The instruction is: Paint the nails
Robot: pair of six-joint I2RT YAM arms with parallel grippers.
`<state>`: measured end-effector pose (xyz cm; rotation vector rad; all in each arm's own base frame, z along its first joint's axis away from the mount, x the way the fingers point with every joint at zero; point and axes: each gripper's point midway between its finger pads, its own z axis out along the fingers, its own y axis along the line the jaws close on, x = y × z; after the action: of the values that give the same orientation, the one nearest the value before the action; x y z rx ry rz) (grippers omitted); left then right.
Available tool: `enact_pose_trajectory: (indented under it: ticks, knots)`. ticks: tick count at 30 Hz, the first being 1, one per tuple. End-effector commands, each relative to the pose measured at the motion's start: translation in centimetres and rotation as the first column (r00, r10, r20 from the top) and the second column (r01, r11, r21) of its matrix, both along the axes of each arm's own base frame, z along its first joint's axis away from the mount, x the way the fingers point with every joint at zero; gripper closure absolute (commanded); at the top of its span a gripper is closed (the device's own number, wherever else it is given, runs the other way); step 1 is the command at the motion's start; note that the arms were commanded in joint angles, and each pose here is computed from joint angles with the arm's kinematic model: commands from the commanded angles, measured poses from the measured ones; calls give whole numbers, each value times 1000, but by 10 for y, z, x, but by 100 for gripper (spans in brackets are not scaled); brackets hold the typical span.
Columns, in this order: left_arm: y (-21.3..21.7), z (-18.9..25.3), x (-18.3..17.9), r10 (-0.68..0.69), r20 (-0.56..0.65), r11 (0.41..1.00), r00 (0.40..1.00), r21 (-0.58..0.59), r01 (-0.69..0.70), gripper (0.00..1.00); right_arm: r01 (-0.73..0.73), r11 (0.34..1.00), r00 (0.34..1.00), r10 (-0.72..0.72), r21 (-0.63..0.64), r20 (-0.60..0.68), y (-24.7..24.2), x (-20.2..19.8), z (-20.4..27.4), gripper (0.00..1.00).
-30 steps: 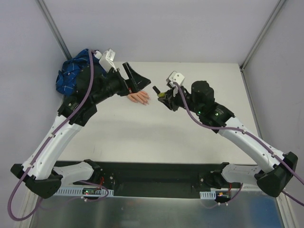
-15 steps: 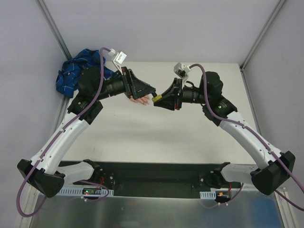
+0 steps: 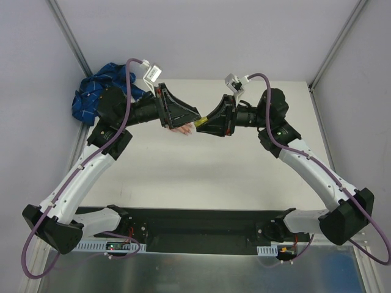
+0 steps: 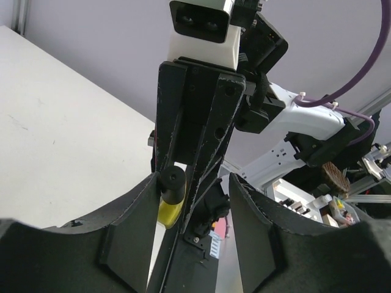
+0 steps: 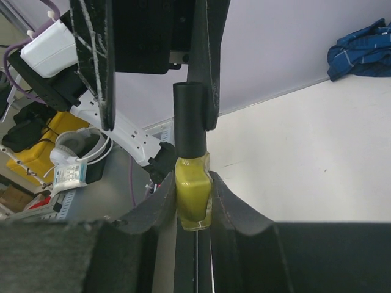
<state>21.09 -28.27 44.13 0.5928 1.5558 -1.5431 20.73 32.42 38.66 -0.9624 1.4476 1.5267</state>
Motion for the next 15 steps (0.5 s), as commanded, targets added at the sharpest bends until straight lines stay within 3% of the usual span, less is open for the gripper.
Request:
enact_pose_trajectory:
  ticks: [1,4,8,12,13,15]
  knots:
    - [2,14,-8,-38,59,999,998,-27,40,56,-41,997,996,36,68,78,-2,-6,28,100]
    - [2,14,-8,-36,70,999,997,-23,38,65,-33,997,997,27,74,76,-1,-5,29,100]
    - [2,8,-1,2,47,1000,999,7,-2,100,20,997,998,-26,80,66,-1,3,28,100]
    - [8,3,20,160,4,987,987,22,-160,100,205,979,968,-203,3,145,1,11,16,100]
    - [9,2,22,191,-5,981,982,36,-191,100,440,892,869,-393,-106,300,-15,38,-5,100]
    - [13,-1,29,291,-18,951,957,111,-287,100,596,791,730,-461,-140,505,-6,27,-12,100]
